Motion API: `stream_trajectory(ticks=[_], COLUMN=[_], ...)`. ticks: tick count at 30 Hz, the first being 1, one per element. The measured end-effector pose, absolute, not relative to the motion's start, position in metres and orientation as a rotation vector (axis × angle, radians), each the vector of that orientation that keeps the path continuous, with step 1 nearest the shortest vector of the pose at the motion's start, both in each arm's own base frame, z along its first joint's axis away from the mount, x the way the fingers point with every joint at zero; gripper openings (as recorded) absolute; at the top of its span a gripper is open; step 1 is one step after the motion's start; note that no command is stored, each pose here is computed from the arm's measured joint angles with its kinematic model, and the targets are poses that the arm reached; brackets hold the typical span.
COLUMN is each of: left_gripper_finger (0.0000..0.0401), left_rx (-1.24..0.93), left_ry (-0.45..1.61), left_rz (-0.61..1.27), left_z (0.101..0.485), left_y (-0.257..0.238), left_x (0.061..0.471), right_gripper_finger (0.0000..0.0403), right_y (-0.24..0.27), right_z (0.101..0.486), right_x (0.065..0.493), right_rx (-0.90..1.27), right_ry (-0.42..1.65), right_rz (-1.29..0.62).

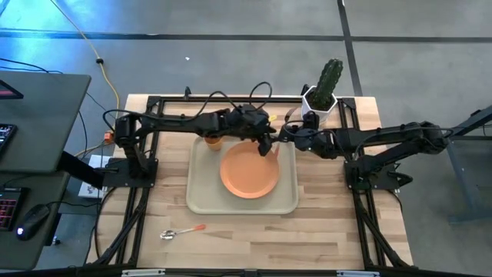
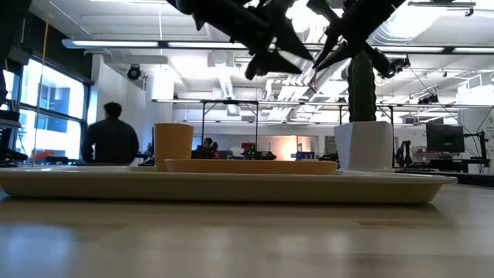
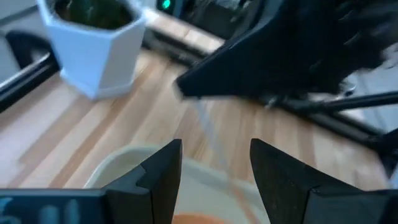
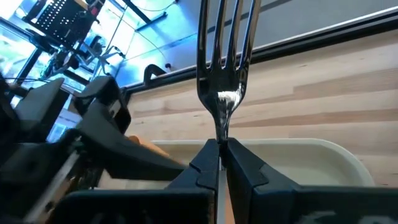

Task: Pick and place plate/cup/fork/spoon on tray
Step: Put the orange fork on the serving tray to the left of the orange plate

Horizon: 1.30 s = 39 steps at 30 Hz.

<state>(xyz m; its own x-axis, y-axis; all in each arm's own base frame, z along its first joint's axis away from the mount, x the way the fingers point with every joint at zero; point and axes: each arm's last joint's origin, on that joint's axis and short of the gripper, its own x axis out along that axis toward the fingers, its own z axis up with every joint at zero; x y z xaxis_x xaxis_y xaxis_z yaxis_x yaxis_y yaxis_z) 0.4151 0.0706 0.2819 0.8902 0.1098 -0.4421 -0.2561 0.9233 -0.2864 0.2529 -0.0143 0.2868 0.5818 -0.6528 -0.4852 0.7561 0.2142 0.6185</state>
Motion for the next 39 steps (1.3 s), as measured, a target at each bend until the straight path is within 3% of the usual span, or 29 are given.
stream_trajectory(ticks=[11, 15, 28, 35, 39], left_gripper_finger=[0.0143, 0.0113, 0.0007, 0.0003, 0.0002], left_rx=[-0.390, -0.376, -0.403, -0.453, -0.558], left_ry=[0.425, 0.397, 0.380, 0.405, 0.428], left_rz=[0.195, 0.242, 0.148, 0.155, 0.182], left_z=[0.270, 0.271, 0.274, 0.272, 0.275], left_y=[0.077, 0.080, 0.087, 0.087, 0.090], left_x=[0.423, 0.424, 0.423, 0.422, 0.416], right_gripper_finger=[0.0003, 0.0003, 0.0003, 0.0005, 0.0028], right_y=[-0.014, -0.013, -0.011, -0.011, -0.011], right_z=[0.288, 0.289, 0.292, 0.292, 0.292], right_x=[0.254, 0.256, 0.258, 0.259, 0.256], right_rx=[0.918, 0.921, 0.947, 0.947, 0.928], right_ry=[0.142, 0.139, 0.105, 0.124, 0.141], right_rz=[-0.957, -0.931, -0.904, -0.881, -0.896])
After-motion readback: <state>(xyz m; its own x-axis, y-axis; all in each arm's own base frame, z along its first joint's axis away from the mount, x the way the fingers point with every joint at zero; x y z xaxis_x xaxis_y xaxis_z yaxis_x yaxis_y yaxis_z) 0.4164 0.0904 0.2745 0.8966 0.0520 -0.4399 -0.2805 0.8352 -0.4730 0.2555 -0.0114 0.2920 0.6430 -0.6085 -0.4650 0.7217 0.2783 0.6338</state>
